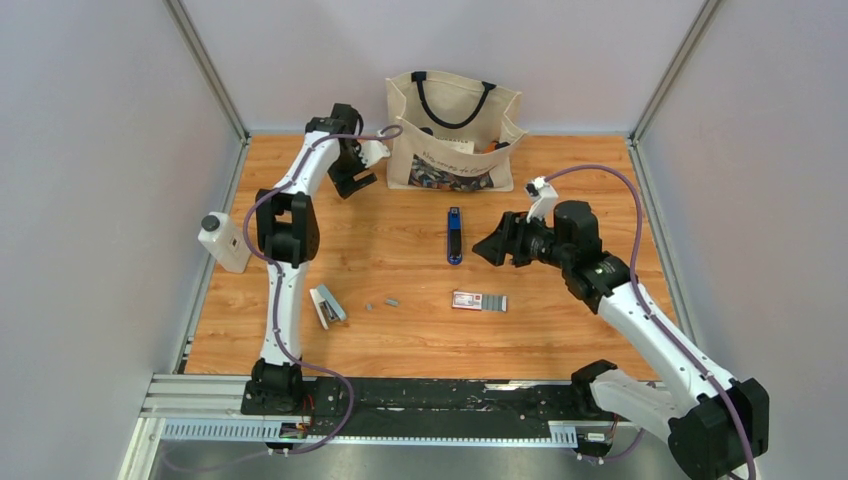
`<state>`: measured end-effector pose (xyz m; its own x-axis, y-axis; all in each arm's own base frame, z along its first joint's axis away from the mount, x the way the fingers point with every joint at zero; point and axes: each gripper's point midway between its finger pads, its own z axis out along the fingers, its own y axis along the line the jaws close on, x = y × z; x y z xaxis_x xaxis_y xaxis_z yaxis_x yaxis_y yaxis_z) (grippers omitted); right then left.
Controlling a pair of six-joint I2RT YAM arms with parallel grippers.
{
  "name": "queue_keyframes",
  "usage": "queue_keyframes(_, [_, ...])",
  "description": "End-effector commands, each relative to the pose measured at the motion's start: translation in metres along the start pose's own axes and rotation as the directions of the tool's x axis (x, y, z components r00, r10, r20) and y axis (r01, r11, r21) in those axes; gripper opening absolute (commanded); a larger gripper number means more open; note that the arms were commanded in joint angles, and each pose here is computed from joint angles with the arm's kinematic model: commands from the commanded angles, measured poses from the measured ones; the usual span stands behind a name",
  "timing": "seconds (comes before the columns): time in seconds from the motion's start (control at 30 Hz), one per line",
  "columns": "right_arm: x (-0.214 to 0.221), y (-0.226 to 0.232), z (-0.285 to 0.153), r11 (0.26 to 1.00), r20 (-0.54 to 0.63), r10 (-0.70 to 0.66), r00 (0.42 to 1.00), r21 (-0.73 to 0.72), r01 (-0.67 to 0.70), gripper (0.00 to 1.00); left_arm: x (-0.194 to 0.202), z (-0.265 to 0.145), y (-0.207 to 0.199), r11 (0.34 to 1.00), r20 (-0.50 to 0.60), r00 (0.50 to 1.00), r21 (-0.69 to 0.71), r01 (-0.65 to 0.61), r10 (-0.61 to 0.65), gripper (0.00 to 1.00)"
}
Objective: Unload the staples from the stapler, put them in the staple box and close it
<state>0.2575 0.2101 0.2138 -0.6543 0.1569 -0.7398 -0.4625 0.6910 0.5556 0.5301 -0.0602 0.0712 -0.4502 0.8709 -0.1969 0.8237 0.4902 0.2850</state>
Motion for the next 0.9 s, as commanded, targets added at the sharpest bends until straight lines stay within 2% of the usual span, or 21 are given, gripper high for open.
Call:
queue_keyframes(0.0, [-0.010, 0.003, 0.004, 0.999, 0.038, -0.040, 0.998, -0.024, 0.041, 0.68, -0.011, 0.002, -0.003, 0.992, 0.038, 0.992, 0.029, -0.125, 0.124, 0.90])
queue_keyframes(0.17, [-0.010, 0.003, 0.012, 0.999, 0.036, -0.029, 0.999, -0.042, 0.031, 0.68, -0.023, 0.010, 0.001, 0.992, 0.086, 0.989, 0.013, -0.125, 0.124, 0.90])
queue_keyframes(0.33, [-0.009, 0.001, 0.016, 0.999, 0.026, -0.023, 0.999, -0.040, 0.024, 0.68, -0.026, 0.019, -0.012, 0.982, 0.119, 0.980, 0.078, -0.171, 0.161, 0.90])
queue_keyframes(0.43, [-0.008, -0.002, 0.020, 0.999, 0.020, -0.019, 1.000, -0.035, 0.019, 0.68, -0.026, 0.024, -0.018, 0.979, 0.133, 0.979, 0.111, -0.169, 0.154, 0.95])
queue_keyframes(0.53, [-0.008, -0.003, 0.023, 0.999, 0.014, -0.018, 1.000, -0.036, 0.018, 0.67, -0.028, 0.029, -0.020, 0.981, 0.139, 0.981, 0.125, -0.151, 0.134, 1.00])
queue_keyframes(0.87, [-0.015, -0.001, 0.026, 0.999, 0.017, -0.023, 1.000, -0.040, 0.023, 0.67, -0.026, 0.038, -0.021, 0.978, 0.131, 0.982, 0.146, -0.152, 0.133, 1.00])
